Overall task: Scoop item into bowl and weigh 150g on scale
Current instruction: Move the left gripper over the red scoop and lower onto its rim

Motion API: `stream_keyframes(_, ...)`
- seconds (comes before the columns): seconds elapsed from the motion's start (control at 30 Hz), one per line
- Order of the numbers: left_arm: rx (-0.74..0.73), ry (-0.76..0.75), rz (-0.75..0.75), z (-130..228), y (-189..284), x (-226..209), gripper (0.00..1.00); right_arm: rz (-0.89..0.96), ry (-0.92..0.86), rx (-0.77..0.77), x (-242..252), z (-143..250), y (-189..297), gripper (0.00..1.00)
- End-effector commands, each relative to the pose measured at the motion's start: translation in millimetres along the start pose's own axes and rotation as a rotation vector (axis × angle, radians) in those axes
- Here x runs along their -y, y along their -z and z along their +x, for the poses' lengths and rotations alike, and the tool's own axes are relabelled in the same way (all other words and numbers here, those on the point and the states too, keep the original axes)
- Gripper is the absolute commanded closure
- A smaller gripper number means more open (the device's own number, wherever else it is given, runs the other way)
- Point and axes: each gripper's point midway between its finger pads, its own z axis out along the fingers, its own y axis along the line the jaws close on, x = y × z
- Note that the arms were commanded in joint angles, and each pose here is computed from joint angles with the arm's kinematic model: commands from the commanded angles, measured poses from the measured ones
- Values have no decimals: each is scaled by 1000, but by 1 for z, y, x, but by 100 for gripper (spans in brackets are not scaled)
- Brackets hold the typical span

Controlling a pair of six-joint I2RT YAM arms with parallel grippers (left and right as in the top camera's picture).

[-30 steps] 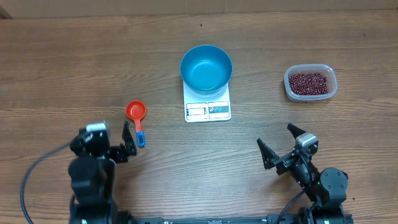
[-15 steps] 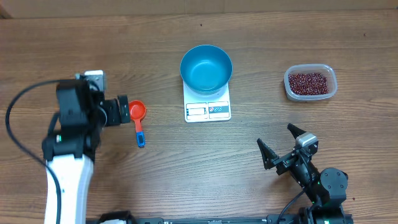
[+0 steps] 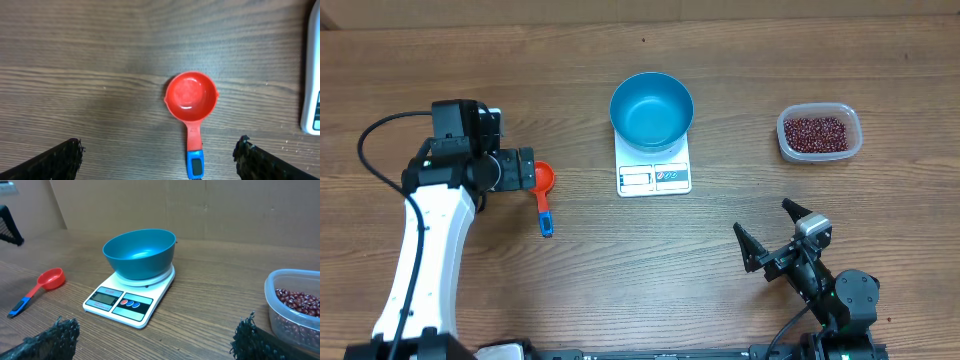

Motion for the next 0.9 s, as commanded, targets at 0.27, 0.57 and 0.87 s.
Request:
stream_keyframes(0.27, -163, -47, 26, -6, -26, 5, 1, -12, -5, -7, -2, 4, -1, 0)
stream_keyframes(0.57, -278, -47, 30, 7, -56, 5, 1, -12, -5, -7, -2, 4, -1, 0)
stream_keyframes(0.87, -344, -41, 30, 18, -89, 5, 0, -12, -5, -6, -2, 4, -1, 0)
